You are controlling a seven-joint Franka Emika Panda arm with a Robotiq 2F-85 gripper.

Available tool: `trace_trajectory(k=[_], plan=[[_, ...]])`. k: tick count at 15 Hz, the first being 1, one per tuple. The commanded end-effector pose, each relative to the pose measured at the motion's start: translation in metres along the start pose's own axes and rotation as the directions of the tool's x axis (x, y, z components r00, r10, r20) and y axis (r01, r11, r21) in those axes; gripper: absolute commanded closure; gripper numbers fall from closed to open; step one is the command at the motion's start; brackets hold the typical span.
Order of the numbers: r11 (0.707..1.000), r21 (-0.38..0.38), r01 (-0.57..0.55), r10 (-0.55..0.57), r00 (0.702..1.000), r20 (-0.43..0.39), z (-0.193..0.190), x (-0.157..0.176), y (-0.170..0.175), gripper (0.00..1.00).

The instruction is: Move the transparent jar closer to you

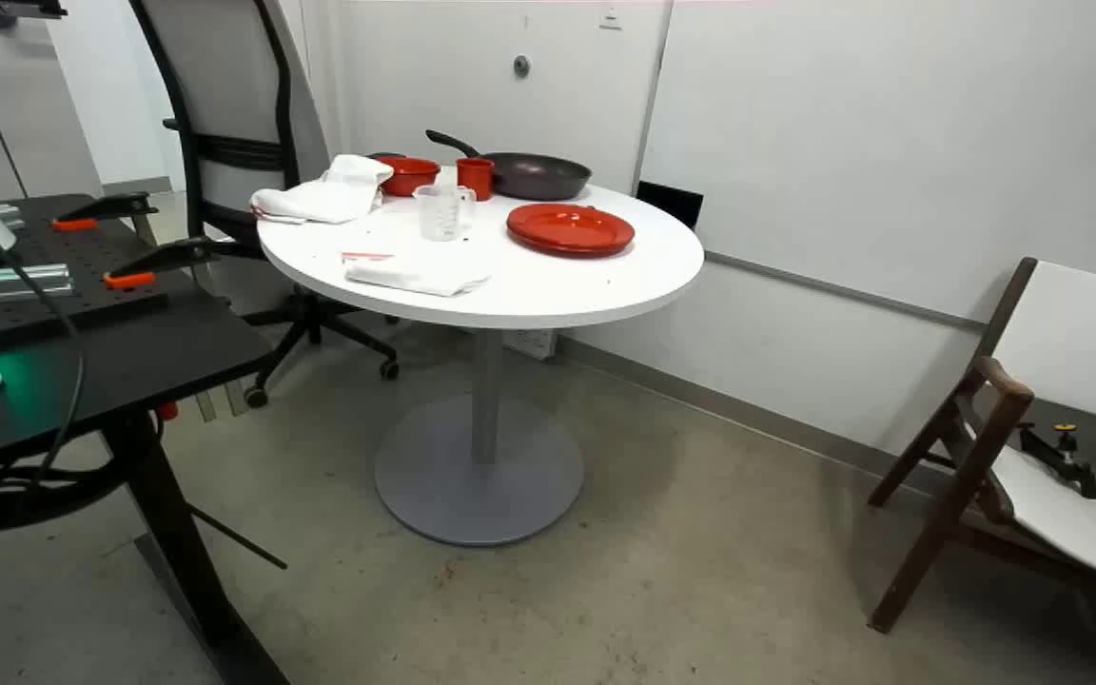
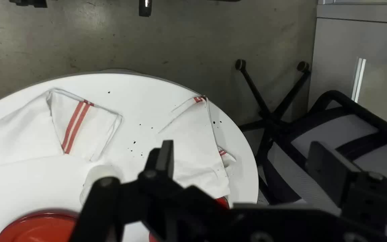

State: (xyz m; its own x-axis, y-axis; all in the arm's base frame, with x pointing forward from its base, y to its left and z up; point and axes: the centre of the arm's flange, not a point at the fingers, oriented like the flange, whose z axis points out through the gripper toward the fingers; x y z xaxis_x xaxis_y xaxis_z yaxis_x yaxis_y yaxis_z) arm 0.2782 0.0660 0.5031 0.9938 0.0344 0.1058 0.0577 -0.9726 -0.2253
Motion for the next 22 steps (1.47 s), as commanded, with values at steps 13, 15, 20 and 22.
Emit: trace_trajectory(k=[13, 15, 20, 22], plan=[[1.0, 0.03, -0.004, 0.003, 1.0, 0.031, 0.015, 0.011, -0.003, 0.0], [0.999, 0.041, -0.014, 0.013, 0.999, 0.046, 0.026, 0.025, -0.003, 0.0], [0.998, 0.049, -0.044, 0.041, 0.998, 0.047, 0.057, 0.077, 0.011, 0.0], [0.997, 0.048, -0.056, 0.053, 0.997, 0.048, 0.071, 0.1, 0.019, 0.0]])
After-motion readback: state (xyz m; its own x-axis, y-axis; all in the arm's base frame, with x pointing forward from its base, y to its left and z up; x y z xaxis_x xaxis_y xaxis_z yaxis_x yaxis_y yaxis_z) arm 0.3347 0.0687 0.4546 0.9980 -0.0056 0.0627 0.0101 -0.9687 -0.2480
